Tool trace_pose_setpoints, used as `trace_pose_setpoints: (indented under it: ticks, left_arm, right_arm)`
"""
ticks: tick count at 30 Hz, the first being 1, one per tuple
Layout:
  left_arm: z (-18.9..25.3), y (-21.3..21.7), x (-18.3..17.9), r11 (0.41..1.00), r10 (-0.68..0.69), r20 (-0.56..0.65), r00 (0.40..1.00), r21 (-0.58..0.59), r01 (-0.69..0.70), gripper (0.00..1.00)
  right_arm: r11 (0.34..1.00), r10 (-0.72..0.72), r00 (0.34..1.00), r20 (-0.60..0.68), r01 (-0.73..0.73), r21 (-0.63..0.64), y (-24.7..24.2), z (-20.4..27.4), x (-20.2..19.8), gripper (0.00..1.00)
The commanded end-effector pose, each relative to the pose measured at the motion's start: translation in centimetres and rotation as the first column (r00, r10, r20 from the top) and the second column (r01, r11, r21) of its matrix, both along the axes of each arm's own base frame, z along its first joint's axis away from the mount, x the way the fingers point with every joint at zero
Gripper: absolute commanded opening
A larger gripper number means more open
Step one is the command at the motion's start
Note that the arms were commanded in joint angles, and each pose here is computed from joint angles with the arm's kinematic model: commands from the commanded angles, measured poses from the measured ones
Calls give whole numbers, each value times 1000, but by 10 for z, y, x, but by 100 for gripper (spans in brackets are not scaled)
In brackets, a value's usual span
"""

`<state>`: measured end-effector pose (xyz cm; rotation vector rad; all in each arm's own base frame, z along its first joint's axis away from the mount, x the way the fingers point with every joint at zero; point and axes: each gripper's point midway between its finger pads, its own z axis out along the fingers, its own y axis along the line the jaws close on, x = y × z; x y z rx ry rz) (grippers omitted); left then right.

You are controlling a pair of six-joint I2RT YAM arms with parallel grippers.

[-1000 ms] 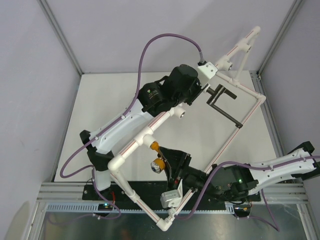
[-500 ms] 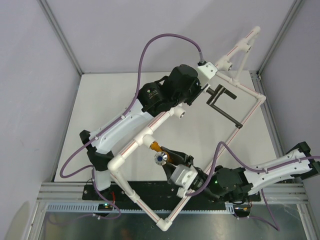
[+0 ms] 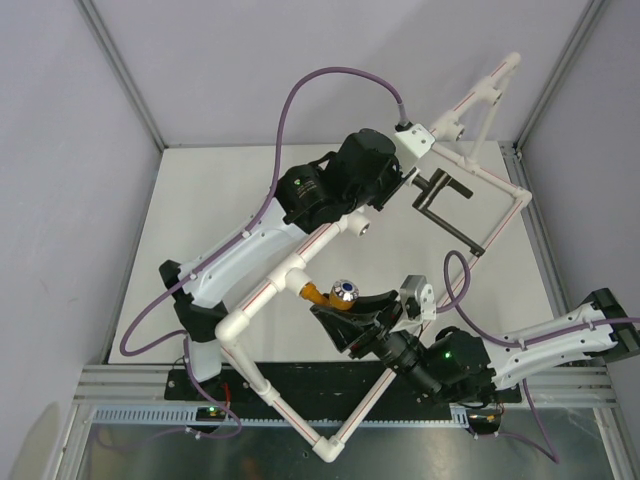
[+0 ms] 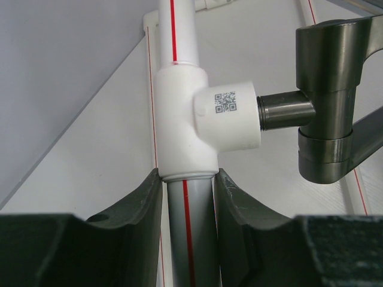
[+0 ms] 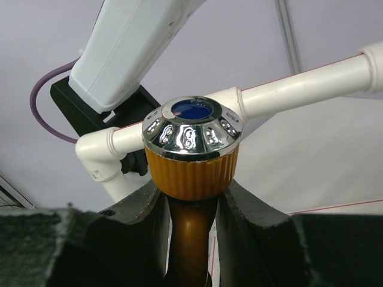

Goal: Install the water faucets
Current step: Screw the water faucet onto the adaptor.

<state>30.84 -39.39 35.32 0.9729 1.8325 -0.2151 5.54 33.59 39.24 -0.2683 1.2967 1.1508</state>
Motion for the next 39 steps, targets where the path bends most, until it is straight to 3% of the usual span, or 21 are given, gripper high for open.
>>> trace_pose_setpoints:
  ticks: [1, 18, 25, 29, 32, 34, 35, 37, 39]
  left_arm:
    - [-162, 62, -5, 842, 121, -261, 958, 538, 40, 7]
    - [-164, 61, -4, 839, 118, -264, 957, 542, 45, 7]
    - [-164, 61, -4, 840, 117, -263, 958, 540, 46, 7]
    - [-164, 63, -3, 836, 126, -255, 959, 548, 36, 9]
    - [-162, 64, -2, 837, 134, -245, 960, 547, 23, 20]
    - [-158, 63, -1, 842, 137, -236, 962, 540, 12, 32]
    - [-155, 62, 0, 845, 141, -230, 963, 535, 4, 38]
    - [-150, 61, 1, 853, 143, -221, 965, 522, -7, 68]
    - [-143, 59, 2, 861, 148, -206, 967, 509, -24, 87]
  right_arm:
    - [986, 82, 995, -63, -72, 153, 1, 23, -8, 0]
    - [999, 43, 994, 96, -46, 25, 2, 19, -13, 0]
    - [993, -6, 970, 244, 35, -114, 2, 10, -11, 0]
    - [989, -22, 962, 272, 60, -133, -3, 12, -8, 0]
    - [989, -26, 960, 280, 66, -134, -6, 14, -7, 1]
    - [989, -29, 959, 283, 70, -133, -8, 15, -6, 12]
    - [989, -31, 959, 282, 70, -128, -9, 17, -6, 21]
    - [990, -36, 959, 280, 73, -123, -12, 19, -5, 42]
    - [990, -37, 958, 286, 74, -119, -14, 21, -5, 62]
